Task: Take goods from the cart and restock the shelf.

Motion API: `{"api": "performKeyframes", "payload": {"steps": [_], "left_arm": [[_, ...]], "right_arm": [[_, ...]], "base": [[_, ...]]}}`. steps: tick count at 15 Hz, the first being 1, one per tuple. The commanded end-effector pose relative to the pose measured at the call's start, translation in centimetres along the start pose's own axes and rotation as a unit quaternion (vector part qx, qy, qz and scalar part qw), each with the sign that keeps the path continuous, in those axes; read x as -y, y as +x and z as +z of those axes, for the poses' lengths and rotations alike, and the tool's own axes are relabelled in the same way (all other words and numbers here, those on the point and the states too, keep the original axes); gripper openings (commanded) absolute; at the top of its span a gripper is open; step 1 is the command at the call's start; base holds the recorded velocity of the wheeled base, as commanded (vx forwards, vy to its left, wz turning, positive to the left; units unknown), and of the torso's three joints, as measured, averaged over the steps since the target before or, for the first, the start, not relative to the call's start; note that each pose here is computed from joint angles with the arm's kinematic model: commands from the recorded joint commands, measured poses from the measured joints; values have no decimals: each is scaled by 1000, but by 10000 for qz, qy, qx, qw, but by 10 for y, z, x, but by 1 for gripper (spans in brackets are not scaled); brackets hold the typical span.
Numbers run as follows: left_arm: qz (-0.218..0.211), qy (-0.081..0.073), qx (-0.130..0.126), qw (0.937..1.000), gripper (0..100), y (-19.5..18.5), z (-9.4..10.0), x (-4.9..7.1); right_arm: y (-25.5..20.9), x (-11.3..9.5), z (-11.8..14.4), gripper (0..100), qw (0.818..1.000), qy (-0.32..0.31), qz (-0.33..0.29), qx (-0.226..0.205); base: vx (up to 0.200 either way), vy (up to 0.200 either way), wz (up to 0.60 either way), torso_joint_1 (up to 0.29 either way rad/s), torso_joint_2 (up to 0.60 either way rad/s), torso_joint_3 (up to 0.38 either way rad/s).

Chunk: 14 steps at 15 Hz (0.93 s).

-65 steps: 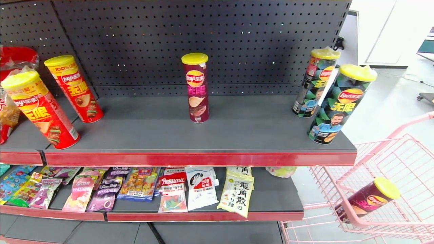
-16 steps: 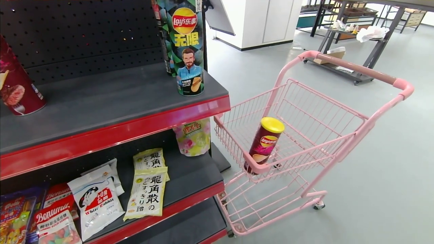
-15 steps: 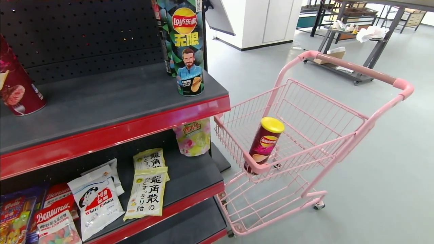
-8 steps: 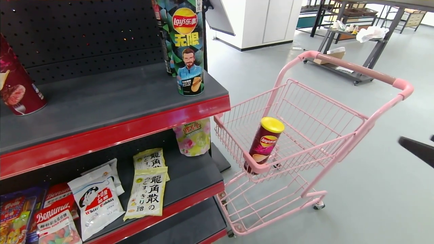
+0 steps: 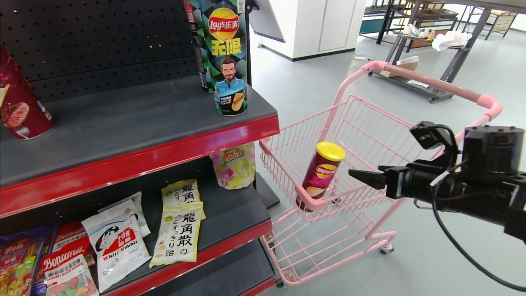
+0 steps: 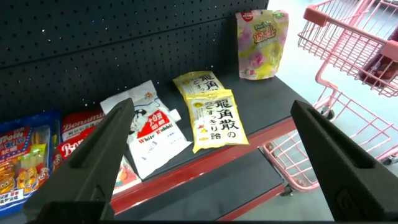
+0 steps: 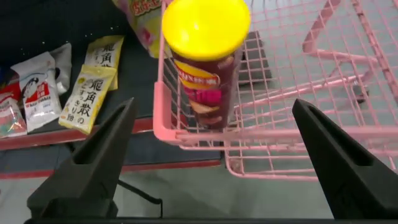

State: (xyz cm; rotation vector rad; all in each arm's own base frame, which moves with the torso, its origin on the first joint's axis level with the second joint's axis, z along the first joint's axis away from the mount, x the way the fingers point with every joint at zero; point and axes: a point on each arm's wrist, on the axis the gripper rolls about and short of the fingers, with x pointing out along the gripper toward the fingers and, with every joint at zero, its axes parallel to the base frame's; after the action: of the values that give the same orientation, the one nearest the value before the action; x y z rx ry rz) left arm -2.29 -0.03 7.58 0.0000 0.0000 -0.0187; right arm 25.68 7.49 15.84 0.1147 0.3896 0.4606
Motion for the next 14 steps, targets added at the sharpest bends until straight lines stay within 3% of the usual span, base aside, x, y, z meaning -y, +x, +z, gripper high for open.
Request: {"api": "performKeyframes", "payload": {"steps": [1, 14], "left_arm": [[-6, 0, 0, 10000, 100, 0, 0, 0], [2, 0, 0, 10000, 100, 0, 0, 0]], "right_arm": [[42, -3, -11, 100, 9995, -18, 185, -252], [110, 7, -17, 100, 9993, 7, 104, -353]], "base": [[0, 0, 0, 0, 0, 0], [0, 0, 0, 0, 0, 0]]}}
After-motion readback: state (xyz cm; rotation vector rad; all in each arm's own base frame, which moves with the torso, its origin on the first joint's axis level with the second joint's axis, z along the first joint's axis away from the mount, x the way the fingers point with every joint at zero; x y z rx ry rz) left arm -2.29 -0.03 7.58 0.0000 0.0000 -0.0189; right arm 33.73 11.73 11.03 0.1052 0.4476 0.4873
